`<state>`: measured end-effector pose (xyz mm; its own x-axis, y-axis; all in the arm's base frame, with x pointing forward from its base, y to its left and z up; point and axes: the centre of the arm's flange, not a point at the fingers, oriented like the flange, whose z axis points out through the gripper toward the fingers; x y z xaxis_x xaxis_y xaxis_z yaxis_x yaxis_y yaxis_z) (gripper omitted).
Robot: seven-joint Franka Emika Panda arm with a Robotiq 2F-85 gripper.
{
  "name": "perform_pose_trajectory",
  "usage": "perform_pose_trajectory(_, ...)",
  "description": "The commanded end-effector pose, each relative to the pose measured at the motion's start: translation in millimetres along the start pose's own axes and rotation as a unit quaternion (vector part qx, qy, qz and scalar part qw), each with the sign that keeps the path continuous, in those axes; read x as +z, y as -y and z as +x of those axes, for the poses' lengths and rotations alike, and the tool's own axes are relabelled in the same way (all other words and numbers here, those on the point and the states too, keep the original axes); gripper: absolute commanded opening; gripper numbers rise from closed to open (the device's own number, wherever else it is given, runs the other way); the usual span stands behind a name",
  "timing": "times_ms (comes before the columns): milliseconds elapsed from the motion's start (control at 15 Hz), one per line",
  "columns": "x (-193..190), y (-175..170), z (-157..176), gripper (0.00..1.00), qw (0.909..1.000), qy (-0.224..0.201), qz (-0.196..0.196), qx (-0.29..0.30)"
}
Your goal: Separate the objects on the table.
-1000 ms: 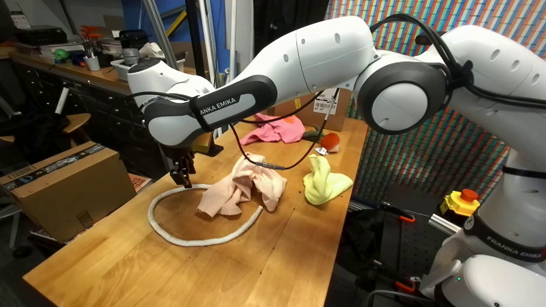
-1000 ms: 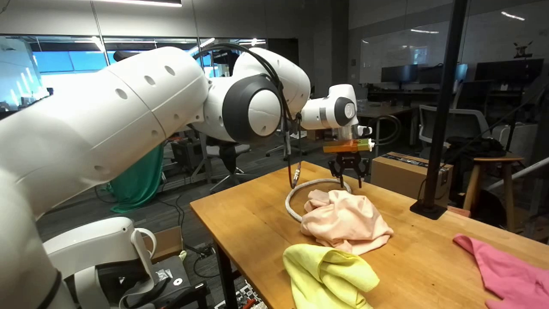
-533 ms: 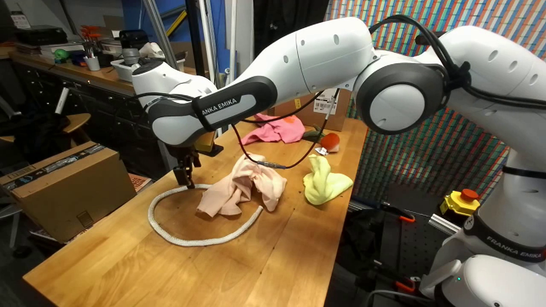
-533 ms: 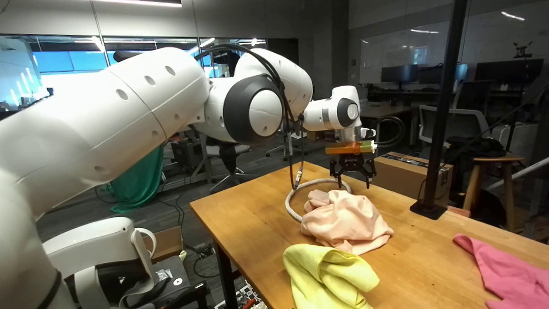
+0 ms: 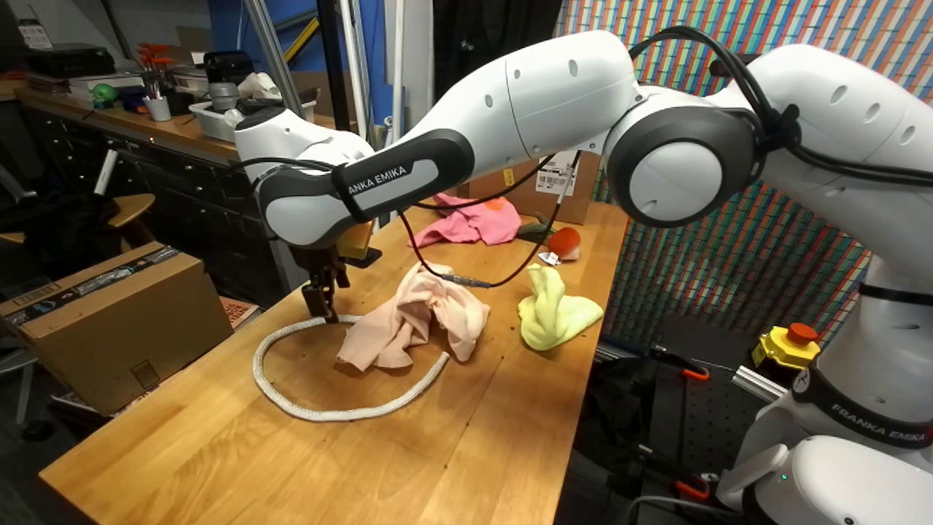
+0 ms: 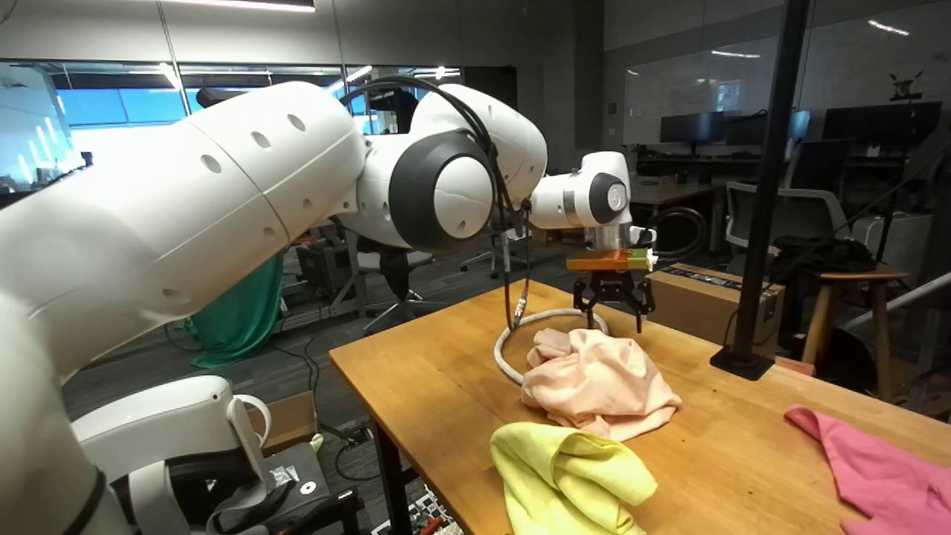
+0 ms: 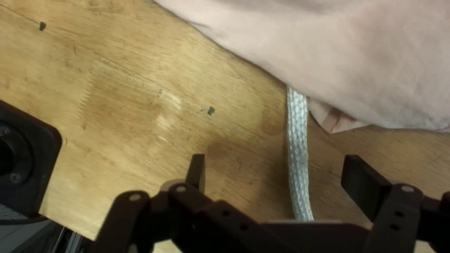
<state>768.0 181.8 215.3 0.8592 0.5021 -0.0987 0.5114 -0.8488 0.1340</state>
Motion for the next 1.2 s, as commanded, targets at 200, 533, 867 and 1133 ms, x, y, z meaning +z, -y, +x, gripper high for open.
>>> perform_pose_trajectory(200,8,-1,0,1.0,0.9994,0.001,0.035,0.006)
perform_pose_trajectory(533,16,1,1,1.0,0.9992,0.004,0.039,0.0)
perform_pose_trajectory(867,24,3,1,1.0,0.9989,0.004,0.047,-0.004)
perform_pose_trajectory(1133,27,0,0,0.75,0.9986,0.004,0.052,-0.004)
